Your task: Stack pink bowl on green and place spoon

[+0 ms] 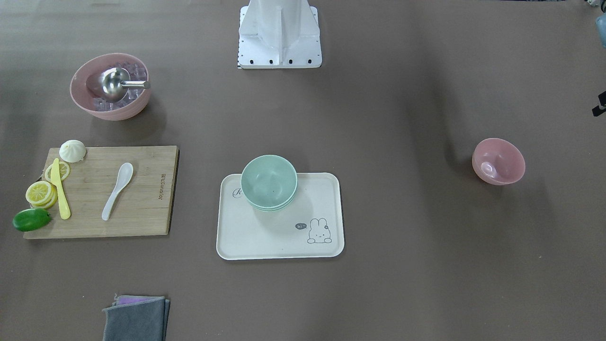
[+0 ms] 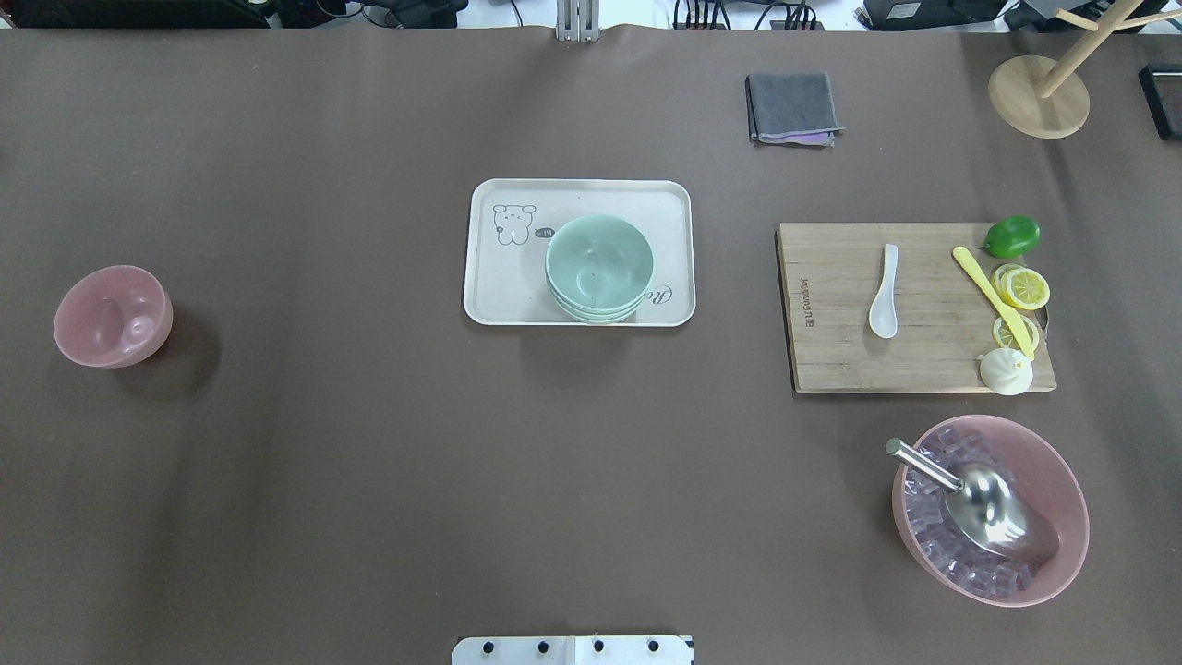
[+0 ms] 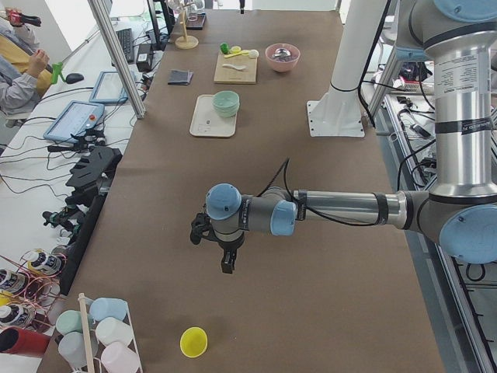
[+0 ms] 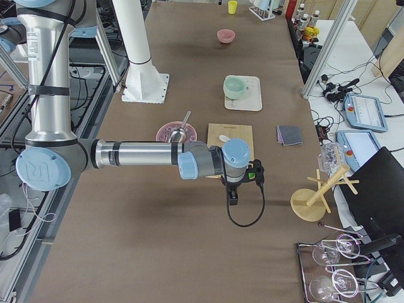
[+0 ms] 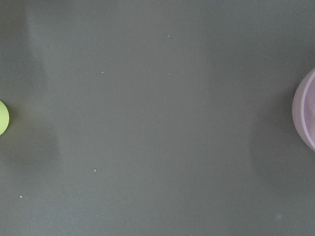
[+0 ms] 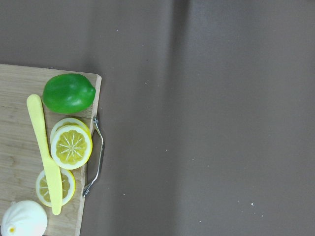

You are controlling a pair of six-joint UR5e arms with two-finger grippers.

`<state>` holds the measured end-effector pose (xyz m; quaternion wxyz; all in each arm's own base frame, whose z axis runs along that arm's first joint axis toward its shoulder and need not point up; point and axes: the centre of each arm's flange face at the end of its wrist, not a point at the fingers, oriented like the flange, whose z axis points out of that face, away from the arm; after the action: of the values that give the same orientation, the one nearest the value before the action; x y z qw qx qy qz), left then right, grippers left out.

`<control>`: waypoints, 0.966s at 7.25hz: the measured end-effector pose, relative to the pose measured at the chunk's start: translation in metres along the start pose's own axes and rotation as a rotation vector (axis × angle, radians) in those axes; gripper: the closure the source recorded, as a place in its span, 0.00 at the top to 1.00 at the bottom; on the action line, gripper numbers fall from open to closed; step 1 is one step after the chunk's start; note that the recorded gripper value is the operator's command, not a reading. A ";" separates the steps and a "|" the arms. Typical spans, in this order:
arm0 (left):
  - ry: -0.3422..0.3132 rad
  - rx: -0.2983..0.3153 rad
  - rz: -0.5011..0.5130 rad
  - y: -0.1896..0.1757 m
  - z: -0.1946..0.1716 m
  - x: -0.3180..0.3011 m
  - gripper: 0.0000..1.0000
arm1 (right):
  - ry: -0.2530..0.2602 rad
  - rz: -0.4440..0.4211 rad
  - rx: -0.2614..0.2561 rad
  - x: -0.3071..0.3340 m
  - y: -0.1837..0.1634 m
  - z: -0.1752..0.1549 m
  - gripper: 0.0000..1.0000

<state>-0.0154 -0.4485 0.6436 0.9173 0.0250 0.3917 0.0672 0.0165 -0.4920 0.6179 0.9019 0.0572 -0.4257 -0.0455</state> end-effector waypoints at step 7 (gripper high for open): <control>0.047 0.087 -0.106 -0.033 0.030 0.071 0.97 | -0.008 0.004 0.007 -0.027 -0.012 0.014 1.00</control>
<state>0.0588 -0.4710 0.6102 0.9082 0.0426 0.4164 0.0022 -0.0116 -0.5008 0.6045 0.9001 0.0593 -0.4295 -0.0424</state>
